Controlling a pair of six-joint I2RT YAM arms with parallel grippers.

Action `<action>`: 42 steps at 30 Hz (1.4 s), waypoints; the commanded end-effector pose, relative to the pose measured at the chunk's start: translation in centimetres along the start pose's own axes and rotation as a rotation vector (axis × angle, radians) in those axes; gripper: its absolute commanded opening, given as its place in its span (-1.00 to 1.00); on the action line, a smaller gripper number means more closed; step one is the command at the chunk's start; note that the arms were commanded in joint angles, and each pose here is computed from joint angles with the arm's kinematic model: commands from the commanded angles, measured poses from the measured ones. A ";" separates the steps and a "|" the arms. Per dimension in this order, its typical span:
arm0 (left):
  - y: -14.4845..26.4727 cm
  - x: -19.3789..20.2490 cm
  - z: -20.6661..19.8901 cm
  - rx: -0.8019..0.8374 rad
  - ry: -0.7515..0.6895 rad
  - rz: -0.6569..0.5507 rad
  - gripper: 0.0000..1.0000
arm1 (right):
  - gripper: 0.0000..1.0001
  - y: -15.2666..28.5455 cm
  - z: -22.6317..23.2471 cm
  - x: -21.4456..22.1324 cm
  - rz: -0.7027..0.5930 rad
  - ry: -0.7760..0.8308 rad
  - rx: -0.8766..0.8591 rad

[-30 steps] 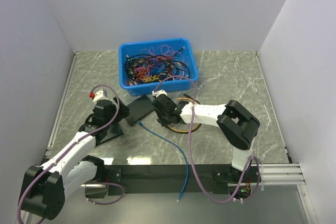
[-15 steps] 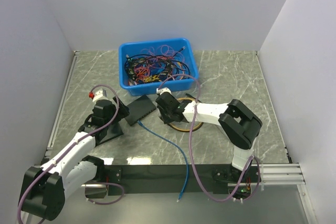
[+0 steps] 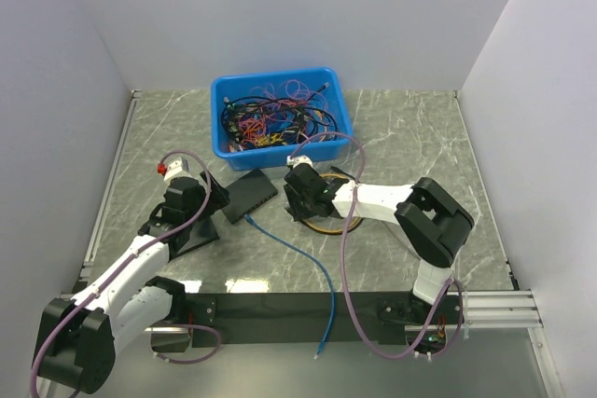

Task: Insert the plug into the switch port

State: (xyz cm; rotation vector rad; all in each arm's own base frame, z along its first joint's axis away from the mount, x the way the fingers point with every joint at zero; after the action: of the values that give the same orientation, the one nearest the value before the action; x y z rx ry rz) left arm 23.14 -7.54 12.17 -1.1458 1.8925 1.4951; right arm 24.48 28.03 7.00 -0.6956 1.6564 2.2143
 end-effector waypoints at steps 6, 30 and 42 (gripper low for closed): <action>0.2 -1.0 -0.3 0.015 -0.008 -0.040 0.76 | -0.03 0.6 -0.8 -0.3 -0.003 -0.030 -0.005; 0.4 -1.0 -0.2 0.014 -0.006 -0.044 0.77 | -1.00 3.3 -0.9 -2.3 -0.134 -0.057 -0.033; 0.3 -1.0 -0.2 0.015 -0.007 -0.042 0.76 | -1.00 5.4 -1.3 -3.2 -0.207 -0.075 -0.036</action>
State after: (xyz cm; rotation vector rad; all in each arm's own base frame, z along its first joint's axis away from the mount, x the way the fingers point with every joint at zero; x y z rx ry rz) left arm 23.12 -7.53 12.36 -1.1512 1.8894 1.4865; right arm 24.24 25.92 11.49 -0.7301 1.4877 2.1560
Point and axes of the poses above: each gripper's point midway between its finger pads, its own y axis back along the fingers, its own z axis along the line the jaws close on, x = y × z, the point moved 6 cm from there along y, back along the fingers, and after that the axes turned 13 degrees about -y, right-handed, at the moved point
